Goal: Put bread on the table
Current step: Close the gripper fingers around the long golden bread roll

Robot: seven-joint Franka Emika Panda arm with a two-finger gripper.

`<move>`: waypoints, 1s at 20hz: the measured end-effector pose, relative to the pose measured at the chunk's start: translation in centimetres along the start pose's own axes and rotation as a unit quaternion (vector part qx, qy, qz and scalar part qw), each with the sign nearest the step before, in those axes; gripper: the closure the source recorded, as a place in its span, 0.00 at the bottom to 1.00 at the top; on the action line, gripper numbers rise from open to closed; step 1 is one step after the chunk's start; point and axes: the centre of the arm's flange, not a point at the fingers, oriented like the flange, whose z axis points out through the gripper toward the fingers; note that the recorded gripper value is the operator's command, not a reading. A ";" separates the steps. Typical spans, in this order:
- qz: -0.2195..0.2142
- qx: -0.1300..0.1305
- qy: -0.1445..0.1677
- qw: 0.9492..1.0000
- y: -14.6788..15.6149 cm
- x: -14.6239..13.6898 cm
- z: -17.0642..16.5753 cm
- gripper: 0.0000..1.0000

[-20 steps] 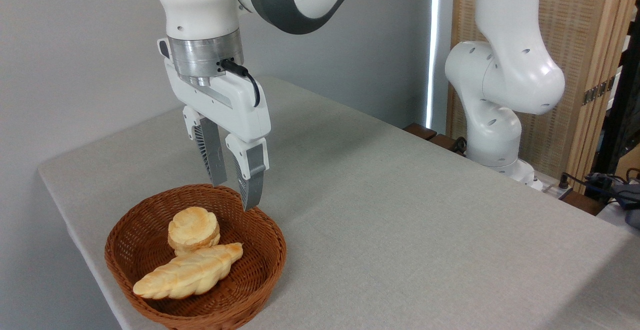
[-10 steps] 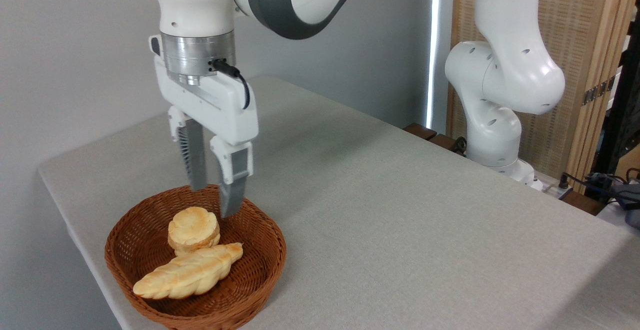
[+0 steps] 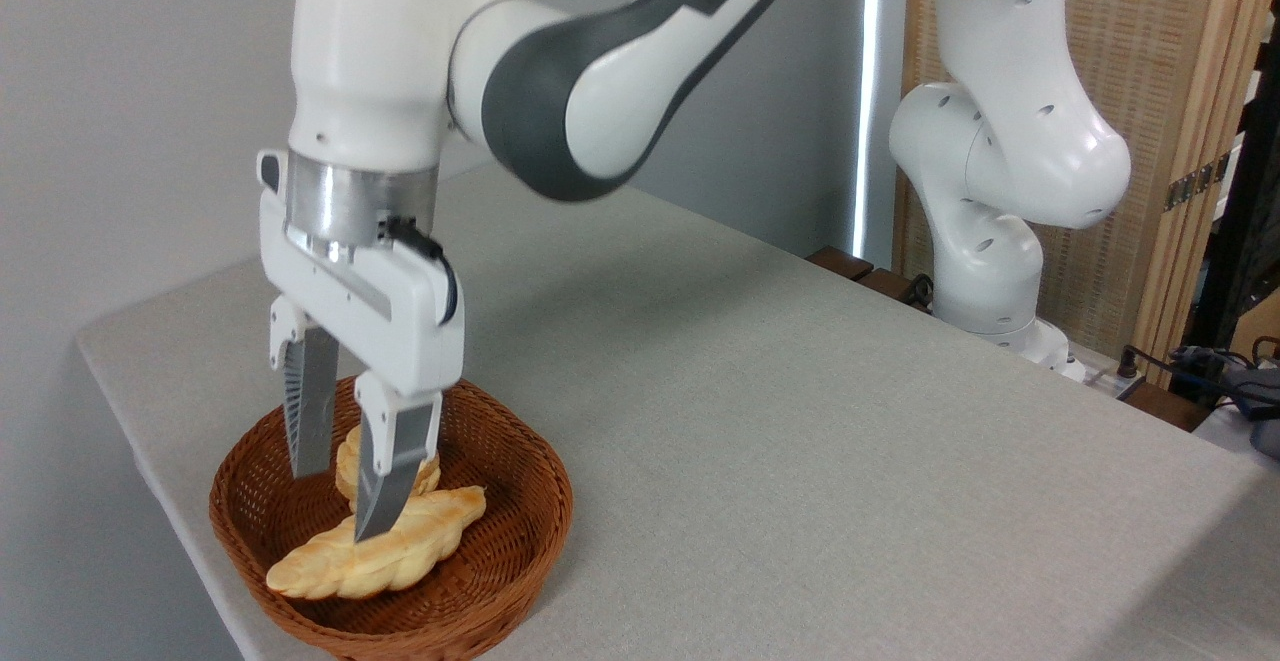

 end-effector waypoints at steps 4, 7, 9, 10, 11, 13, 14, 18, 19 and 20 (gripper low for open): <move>0.001 0.002 0.003 1.000 0.0 0.2 1.9 0.00; 0.003 0.000 0.003 1.000 0.3 0.3 2.0 0.00; 0.004 -0.001 0.002 1.000 0.4 0.4 2.1 0.00; 0.005 -0.002 0.002 1.000 0.5 0.5 2.2 0.00; 0.006 -0.003 0.002 1.000 0.6 0.5 2.3 0.00; 0.007 -0.004 0.001 1.000 0.8 0.6 2.6 0.00; 0.008 -0.005 0.000 1.000 0.9 0.6 2.7 0.00; 0.008 -0.006 -0.001 1.000 1.0 0.6 3.0 0.00; 0.008 -0.007 -0.002 1.000 1.0 0.6 3.0 0.00; 0.008 -0.007 -0.002 1.000 1.0 0.6 3.0 0.00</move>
